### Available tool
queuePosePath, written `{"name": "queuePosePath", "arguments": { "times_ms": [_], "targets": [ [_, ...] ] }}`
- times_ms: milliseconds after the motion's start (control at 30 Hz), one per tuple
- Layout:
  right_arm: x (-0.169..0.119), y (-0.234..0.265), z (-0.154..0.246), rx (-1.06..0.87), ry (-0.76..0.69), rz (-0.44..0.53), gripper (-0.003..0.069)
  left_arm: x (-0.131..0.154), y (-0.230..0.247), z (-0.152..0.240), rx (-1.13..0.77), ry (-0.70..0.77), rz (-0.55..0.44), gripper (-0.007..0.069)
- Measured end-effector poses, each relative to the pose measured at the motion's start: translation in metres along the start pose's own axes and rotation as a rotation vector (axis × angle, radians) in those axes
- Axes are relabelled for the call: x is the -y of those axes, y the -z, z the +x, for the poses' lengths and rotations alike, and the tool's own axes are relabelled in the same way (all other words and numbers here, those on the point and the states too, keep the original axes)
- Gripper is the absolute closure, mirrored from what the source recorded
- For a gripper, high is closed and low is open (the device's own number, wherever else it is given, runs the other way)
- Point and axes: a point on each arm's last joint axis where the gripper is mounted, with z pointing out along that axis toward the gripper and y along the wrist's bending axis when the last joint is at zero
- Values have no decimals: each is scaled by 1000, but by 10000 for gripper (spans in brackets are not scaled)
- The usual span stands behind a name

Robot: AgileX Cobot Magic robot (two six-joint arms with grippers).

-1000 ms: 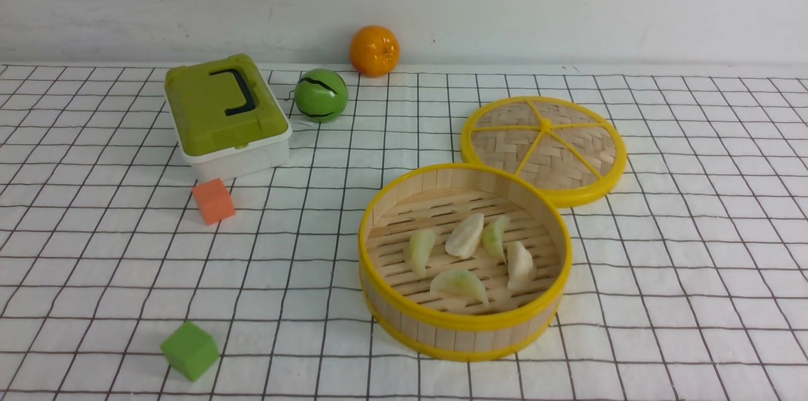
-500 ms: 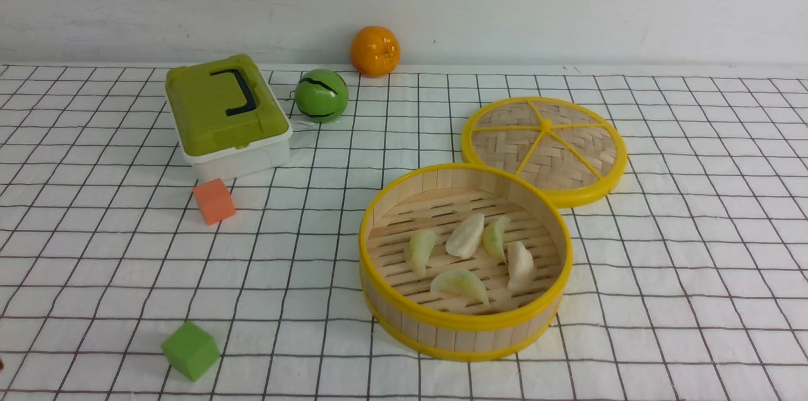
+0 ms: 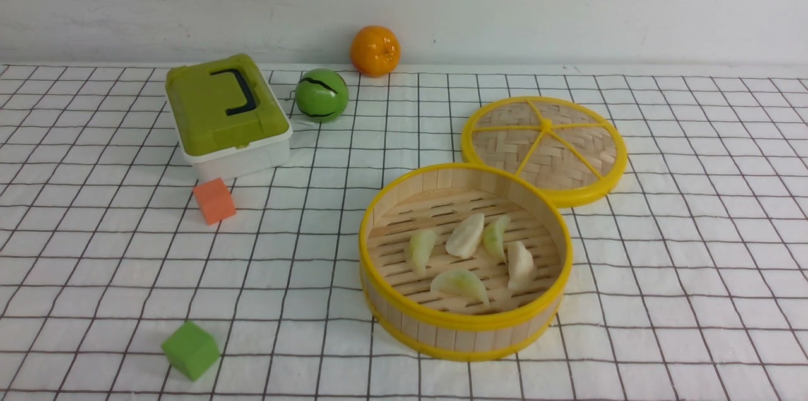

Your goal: Put the dumplings into the steamer on the table with the white tablecloth.

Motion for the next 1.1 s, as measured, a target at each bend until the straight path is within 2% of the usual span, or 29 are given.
{"name": "queuePosePath", "arguments": {
  "times_ms": [33, 300, 1100],
  "targets": [
    [0, 0, 0, 0, 0, 0, 671, -2, -1, 6, -19, -2, -32, 638],
    [0, 0, 0, 0, -1, 2, 670, -10, 1, 34, -253, -16, -80, 638],
    [0, 0, 0, 0, -1, 2, 650, -10, 2, 35, -273, -45, -79, 638]
  ]
}}
